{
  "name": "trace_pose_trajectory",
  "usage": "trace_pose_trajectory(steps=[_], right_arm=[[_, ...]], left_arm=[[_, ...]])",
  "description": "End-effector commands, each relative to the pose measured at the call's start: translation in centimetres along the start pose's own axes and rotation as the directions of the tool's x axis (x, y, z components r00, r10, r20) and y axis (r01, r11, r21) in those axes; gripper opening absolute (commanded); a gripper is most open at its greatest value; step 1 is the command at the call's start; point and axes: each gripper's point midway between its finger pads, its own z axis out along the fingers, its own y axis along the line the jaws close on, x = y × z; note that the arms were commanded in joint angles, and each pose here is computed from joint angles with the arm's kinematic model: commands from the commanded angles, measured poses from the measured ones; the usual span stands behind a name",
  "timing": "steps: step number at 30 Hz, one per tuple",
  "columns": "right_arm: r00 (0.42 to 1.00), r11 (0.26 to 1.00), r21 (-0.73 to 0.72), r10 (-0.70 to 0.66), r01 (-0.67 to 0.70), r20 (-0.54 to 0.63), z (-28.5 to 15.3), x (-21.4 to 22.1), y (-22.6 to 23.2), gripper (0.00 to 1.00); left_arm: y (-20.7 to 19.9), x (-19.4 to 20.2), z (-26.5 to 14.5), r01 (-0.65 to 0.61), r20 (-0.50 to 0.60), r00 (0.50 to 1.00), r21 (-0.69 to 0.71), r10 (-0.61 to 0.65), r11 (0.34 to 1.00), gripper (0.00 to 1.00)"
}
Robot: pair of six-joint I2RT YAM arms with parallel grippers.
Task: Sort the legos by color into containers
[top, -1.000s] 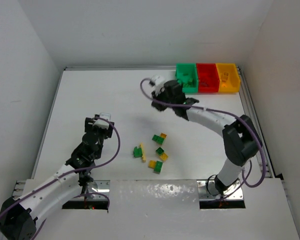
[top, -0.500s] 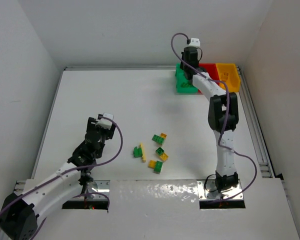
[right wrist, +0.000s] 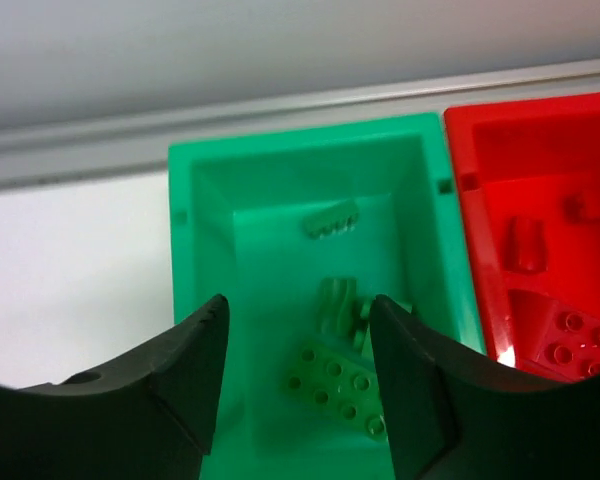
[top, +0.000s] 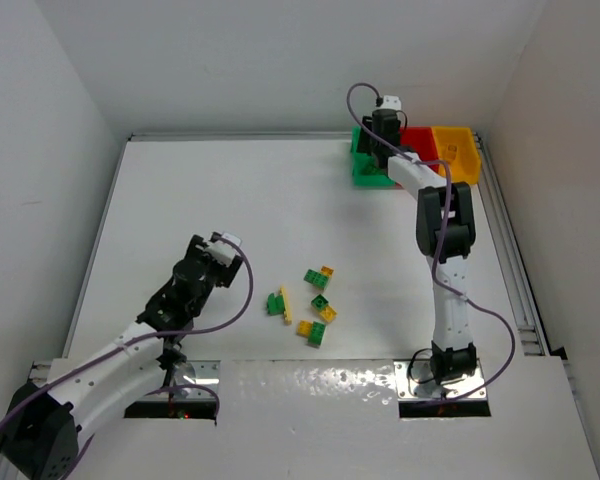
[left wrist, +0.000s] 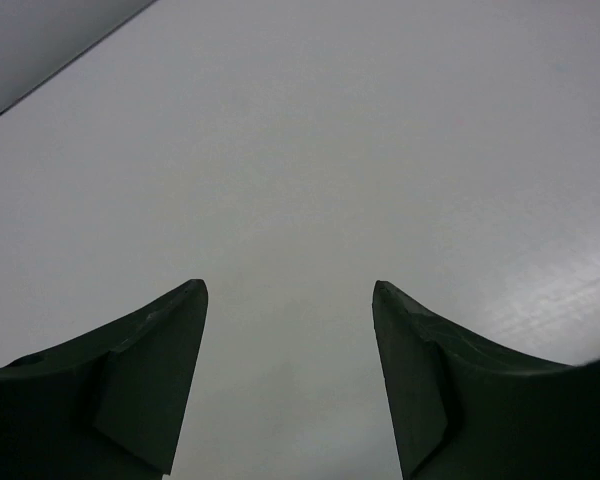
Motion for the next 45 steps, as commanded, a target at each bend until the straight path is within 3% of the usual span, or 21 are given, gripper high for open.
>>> trace_pose_trajectory(steps=[1, 3, 7, 8, 9, 15, 23, 24, 28, 30, 39, 45], right_arm=[[0.994, 0.997, -0.073, -0.027, 0.034, 0.104, -2.4, -4.8, 1.5, 0.58], [0.992, 0.991, -0.114, -0.057, 0.070, 0.117, -3.4, -5.6, 2.1, 0.64], [0.988, 0.986, -0.137, -0.072, 0.090, 0.133, -5.4, -6.7, 2.1, 0.70], [0.984, 0.984, -0.149, -0.072, 0.096, 0.161, -6.8, -8.2, 2.3, 0.70], [0.986, 0.979, -0.173, -0.087, 0.111, 0.140, -7.4, -6.9, 2.5, 0.70], [0.952, 0.940, -0.208, -0.231, 0.272, 0.200, -15.2, -5.1, 3.6, 0.72], [0.944, 0.904, -0.279, -0.289, 0.323, 0.158, -21.4, -0.6, 3.8, 0.72], [0.938, 0.900, -0.274, -0.303, 0.340, 0.167, -21.9, -0.6, 3.8, 0.72], [0.942, 0.903, -0.274, -0.301, 0.332, 0.151, -23.5, 1.0, 3.4, 0.72], [0.946, 0.905, -0.280, -0.289, 0.320, 0.146, -24.0, 1.4, 3.3, 0.72], [0.945, 0.903, -0.278, -0.304, 0.326, 0.122, -25.8, 3.7, 2.4, 0.71], [0.937, 0.897, -0.270, -0.337, 0.349, 0.092, -26.2, 5.7, 1.5, 0.70]], left_arm=[[-4.2, -1.8, -0.4, -0.156, 0.092, 0.987, 0.284, 0.135, 0.946, 0.65], [-7.5, -2.0, -1.6, -0.286, 0.190, 0.957, 0.470, 0.220, 0.835, 0.67], [-10.4, -1.0, -3.1, -0.314, 0.189, 0.949, 0.644, 0.254, 0.697, 0.69], [-11.4, -0.9, -3.8, -0.350, 0.226, 0.936, 0.693, 0.270, 0.631, 0.69], [-11.9, -0.7, -3.7, -0.341, 0.209, 0.937, 0.724, 0.281, 0.600, 0.70], [-14.3, 0.2, -3.7, -0.395, 0.261, 0.907, 0.799, 0.330, 0.454, 0.76], [-17.5, 1.6, -6.6, -0.407, 0.292, 0.882, 0.868, 0.370, 0.286, 0.75], [-17.6, 2.0, -6.6, -0.410, 0.287, 0.877, 0.865, 0.386, 0.290, 0.75], [-17.4, 2.9, -5.2, -0.327, 0.149, 0.909, 0.835, 0.390, 0.443, 0.75], [-17.4, 3.0, -4.6, -0.317, 0.131, 0.915, 0.820, 0.382, 0.477, 0.76], [-18.3, 3.9, -5.3, -0.260, 0.062, 0.908, 0.860, 0.415, 0.440, 0.77], [-18.9, 4.8, -4.1, -0.204, -0.022, 0.898, 0.864, 0.439, 0.460, 0.68]])
